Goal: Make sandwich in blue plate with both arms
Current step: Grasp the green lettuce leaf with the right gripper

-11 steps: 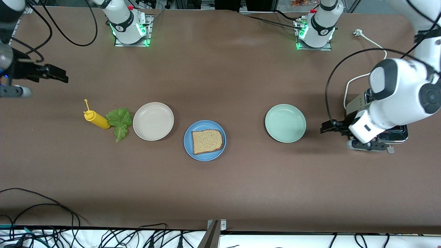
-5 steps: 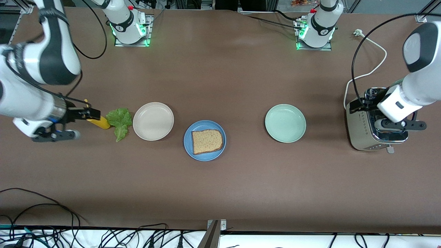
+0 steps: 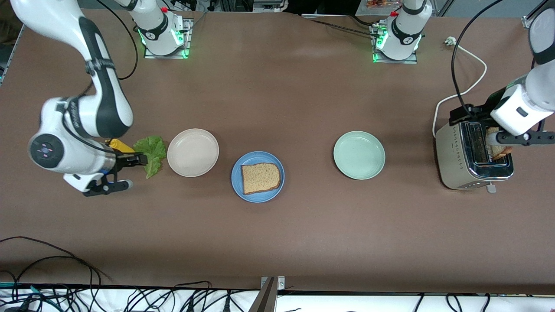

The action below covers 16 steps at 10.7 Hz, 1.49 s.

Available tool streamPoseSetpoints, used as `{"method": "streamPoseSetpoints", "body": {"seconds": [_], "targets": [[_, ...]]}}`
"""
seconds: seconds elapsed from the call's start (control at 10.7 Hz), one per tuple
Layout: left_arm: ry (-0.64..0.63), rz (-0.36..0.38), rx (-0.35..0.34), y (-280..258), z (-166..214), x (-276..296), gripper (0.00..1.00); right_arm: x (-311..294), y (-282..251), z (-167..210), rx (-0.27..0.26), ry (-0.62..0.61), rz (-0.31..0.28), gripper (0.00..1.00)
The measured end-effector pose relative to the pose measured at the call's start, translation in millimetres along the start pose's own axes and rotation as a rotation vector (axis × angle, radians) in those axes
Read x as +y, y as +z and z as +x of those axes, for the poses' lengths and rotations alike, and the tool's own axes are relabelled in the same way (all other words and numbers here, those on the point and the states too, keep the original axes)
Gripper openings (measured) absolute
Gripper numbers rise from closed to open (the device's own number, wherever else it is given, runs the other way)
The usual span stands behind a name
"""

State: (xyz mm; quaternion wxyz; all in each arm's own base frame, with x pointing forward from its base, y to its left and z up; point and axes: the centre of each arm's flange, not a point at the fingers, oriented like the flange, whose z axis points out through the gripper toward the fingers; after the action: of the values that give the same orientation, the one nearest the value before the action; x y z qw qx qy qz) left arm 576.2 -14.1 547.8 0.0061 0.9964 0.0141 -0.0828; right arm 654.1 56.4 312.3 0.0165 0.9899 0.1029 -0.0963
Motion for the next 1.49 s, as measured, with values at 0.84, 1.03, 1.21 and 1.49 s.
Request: {"method": "streamPoseSetpoints", "body": {"seconds": [0.84, 1.03, 1.21, 1.49], "targets": [[-0.025, -0.004, 0.056, -88, -50, 10, 1.00, 23, 112, -20, -0.046, -0.055, 0.009, 0.60], [-0.026, -0.003, 0.054, -87, -49, 11, 1.00, 22, 118, -21, -0.057, -0.056, 0.012, 0.48], [-0.027, -0.003, 0.050, -85, -48, 11, 1.00, 22, 123, -22, -0.064, -0.053, 0.017, 0.41], [-0.025, -0.003, 0.046, -84, -46, 11, 1.00, 20, 132, -22, -0.072, -0.026, 0.055, 0.31]]}}
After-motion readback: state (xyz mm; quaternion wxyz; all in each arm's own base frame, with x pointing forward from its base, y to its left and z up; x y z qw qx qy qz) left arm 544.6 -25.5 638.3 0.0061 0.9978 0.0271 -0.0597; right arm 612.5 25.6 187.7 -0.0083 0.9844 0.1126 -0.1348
